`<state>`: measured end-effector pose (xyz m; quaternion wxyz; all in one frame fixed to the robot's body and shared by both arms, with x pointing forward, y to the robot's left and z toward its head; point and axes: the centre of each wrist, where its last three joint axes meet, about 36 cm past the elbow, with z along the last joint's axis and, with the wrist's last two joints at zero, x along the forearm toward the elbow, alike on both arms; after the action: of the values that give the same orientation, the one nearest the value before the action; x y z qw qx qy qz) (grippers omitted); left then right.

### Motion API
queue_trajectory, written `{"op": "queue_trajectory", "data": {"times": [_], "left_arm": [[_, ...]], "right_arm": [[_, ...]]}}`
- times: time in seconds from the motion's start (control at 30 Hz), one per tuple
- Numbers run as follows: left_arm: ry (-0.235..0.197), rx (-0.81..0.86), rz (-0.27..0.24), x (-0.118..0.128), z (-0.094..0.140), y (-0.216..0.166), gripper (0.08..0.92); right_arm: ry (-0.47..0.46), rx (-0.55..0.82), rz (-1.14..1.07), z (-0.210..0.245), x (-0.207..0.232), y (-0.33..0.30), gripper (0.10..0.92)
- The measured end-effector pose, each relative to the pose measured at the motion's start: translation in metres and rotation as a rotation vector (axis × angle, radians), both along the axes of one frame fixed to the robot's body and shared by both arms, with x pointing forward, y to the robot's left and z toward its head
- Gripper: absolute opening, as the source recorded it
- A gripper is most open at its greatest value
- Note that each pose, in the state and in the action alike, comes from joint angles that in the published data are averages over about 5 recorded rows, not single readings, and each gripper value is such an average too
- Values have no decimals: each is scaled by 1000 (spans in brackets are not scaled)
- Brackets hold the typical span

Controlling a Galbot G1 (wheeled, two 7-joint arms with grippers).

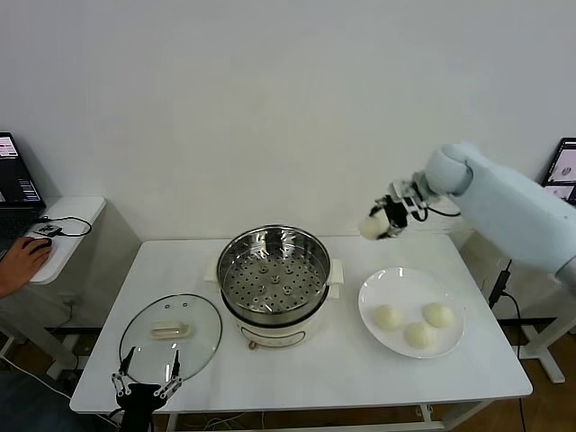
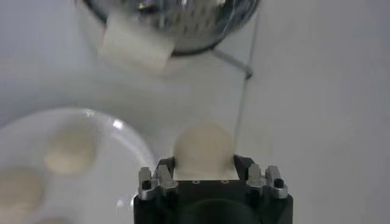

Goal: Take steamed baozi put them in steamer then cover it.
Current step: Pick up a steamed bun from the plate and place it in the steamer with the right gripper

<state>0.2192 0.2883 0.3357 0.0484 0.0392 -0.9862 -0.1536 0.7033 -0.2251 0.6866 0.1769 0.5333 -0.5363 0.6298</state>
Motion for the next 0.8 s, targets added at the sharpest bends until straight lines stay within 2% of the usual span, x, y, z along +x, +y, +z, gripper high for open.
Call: {"op": "queue_trajectory", "data": {"times": [0.43,0.8], "left_arm": [[-17,-15,16,-2,6,2,823],[-29,-23,27,-5,10,0,823]], "right_arm": [[-35,-64,300,-15,-5,131,628],[-94,-169,515,-56,-2,179,628]]}}
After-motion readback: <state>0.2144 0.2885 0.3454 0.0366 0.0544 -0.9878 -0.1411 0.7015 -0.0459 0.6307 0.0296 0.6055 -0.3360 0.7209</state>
